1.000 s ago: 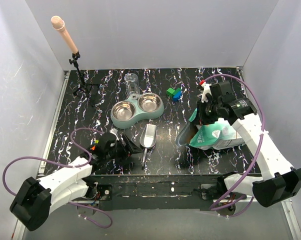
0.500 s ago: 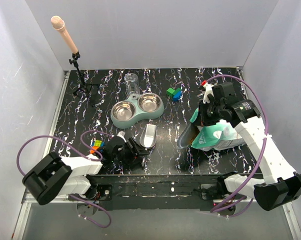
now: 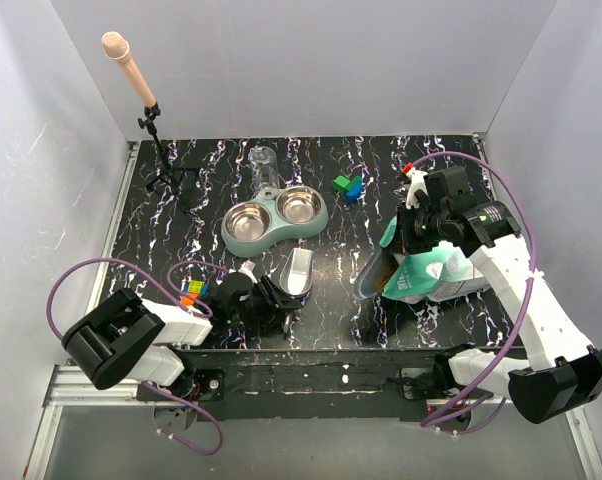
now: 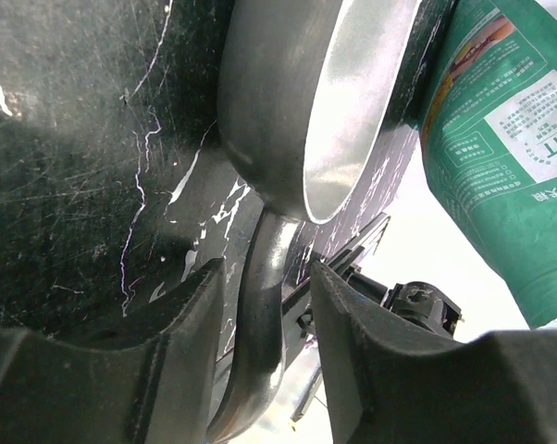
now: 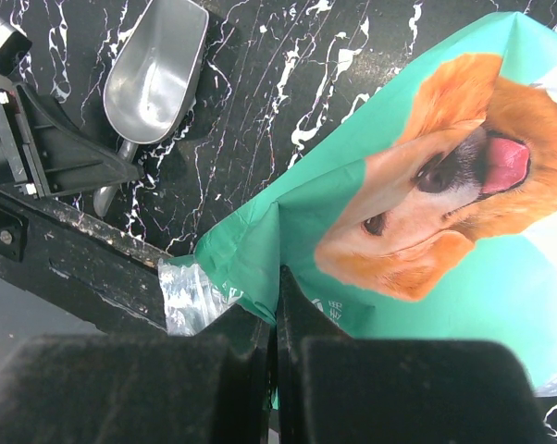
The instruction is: Serve the pet food
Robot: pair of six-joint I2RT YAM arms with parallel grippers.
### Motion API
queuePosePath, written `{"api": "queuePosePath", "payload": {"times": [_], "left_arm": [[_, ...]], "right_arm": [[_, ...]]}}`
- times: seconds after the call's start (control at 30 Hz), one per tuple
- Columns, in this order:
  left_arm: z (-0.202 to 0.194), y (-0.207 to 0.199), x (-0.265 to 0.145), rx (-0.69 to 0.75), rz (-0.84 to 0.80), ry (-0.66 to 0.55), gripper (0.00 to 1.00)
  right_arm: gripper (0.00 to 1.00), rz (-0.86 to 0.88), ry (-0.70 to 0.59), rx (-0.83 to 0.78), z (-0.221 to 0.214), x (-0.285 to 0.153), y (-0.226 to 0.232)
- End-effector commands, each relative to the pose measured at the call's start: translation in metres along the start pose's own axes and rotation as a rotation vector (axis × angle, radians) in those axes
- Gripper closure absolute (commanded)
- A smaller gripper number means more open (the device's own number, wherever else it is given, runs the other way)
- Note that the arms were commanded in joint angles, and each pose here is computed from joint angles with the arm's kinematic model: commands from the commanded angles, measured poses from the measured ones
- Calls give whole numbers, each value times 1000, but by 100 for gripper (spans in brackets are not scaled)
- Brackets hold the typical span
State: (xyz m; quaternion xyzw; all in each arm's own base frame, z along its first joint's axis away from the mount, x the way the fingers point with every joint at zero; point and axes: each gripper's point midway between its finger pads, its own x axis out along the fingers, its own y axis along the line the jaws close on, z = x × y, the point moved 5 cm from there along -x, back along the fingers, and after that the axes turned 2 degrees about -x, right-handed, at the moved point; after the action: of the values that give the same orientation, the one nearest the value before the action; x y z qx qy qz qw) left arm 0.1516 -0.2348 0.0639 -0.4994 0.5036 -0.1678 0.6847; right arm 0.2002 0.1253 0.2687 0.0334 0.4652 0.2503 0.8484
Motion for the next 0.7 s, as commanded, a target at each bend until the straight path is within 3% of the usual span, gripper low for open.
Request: {"api": "queuePosePath", "payload": {"times": [0.0,0.1,0.23,0.3,0.47,0.57,0.67], "left_arm": [[-2,1,1,5,-18,3,62],[-3,1,3,6,-22,15,69],[-5,-4,2,34,-28,42,94],[-5,-11,-1,102,9,61,100],[-1,-63,-35,345,174,141,100],[-3,-91,-67,449,256,254,100],[-9,-113,-98,467,389,394,100]], "right_arm": [[99,111,-127,-18,19,-14,20],[99,113,-128,-19,19,-14,20],[99,112,-126,-19,18,-13,20],[99,109,-127,-17,18,-13,20],[99,20,-121,-1,17,-12,9],[99,-54,-114,14,20,-9,0],[99,-150,-131,10,28,-8,-10]]}}
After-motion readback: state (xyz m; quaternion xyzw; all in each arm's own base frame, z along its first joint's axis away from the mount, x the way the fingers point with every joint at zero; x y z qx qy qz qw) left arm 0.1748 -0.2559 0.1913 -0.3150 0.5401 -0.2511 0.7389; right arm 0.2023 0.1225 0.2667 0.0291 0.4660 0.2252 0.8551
